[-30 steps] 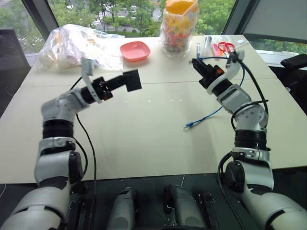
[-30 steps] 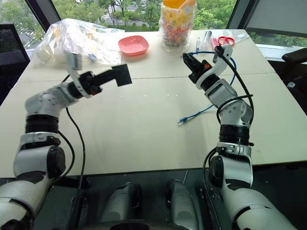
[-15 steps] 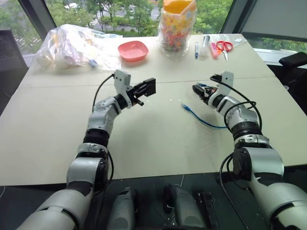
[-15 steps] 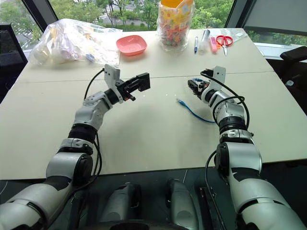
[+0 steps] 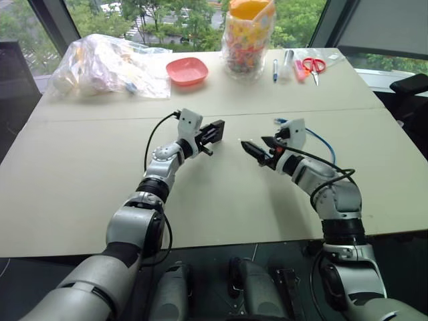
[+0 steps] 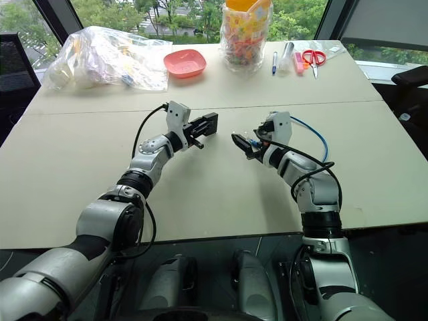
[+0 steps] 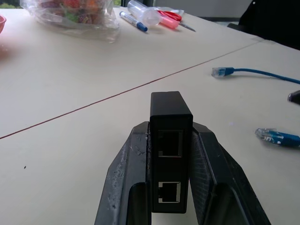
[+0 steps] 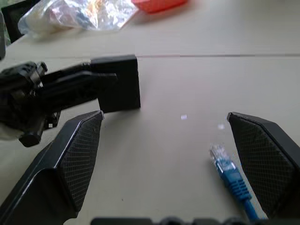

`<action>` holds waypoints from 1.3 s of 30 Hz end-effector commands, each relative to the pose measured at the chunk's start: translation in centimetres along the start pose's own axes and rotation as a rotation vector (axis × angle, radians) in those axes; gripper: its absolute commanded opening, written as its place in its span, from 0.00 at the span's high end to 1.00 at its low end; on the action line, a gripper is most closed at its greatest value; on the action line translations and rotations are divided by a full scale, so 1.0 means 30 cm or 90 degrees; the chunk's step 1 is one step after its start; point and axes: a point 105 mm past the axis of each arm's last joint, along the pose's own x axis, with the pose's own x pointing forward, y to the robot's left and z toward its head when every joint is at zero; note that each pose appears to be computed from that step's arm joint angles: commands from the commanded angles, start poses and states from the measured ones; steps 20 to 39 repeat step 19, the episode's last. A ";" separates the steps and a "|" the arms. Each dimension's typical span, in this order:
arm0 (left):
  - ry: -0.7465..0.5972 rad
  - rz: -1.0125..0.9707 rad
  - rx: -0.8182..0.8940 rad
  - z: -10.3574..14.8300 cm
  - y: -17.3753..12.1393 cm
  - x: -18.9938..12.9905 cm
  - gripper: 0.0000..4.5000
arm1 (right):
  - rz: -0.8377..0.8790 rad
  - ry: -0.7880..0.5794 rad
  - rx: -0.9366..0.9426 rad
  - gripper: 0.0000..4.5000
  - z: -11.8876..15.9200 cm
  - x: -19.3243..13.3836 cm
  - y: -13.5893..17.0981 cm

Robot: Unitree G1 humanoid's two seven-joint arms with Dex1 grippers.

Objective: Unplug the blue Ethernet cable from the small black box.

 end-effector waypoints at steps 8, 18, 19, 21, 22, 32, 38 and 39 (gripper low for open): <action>-0.032 -0.060 0.016 0.084 0.030 -0.049 0.01 | 0.012 -0.044 -0.041 0.00 0.078 -0.057 -0.005; 0.046 -0.130 -0.118 0.107 -0.044 -0.476 0.01 | 0.135 -0.002 -0.098 0.00 0.018 -0.232 0.098; 0.053 -0.121 -0.133 0.101 -0.053 -0.504 0.01 | 0.146 0.001 -0.093 0.00 0.011 -0.240 0.110; 0.053 -0.121 -0.133 0.101 -0.053 -0.504 0.01 | 0.146 0.001 -0.093 0.00 0.011 -0.240 0.110; 0.053 -0.121 -0.133 0.101 -0.053 -0.504 0.01 | 0.146 0.001 -0.093 0.00 0.011 -0.240 0.110; 0.053 -0.121 -0.133 0.101 -0.053 -0.504 0.01 | 0.146 0.001 -0.093 0.00 0.011 -0.240 0.110; 0.053 -0.121 -0.133 0.101 -0.053 -0.504 0.01 | 0.146 0.001 -0.093 0.00 0.011 -0.240 0.110; 0.053 -0.121 -0.133 0.101 -0.053 -0.504 0.01 | 0.146 0.001 -0.093 0.00 0.011 -0.240 0.110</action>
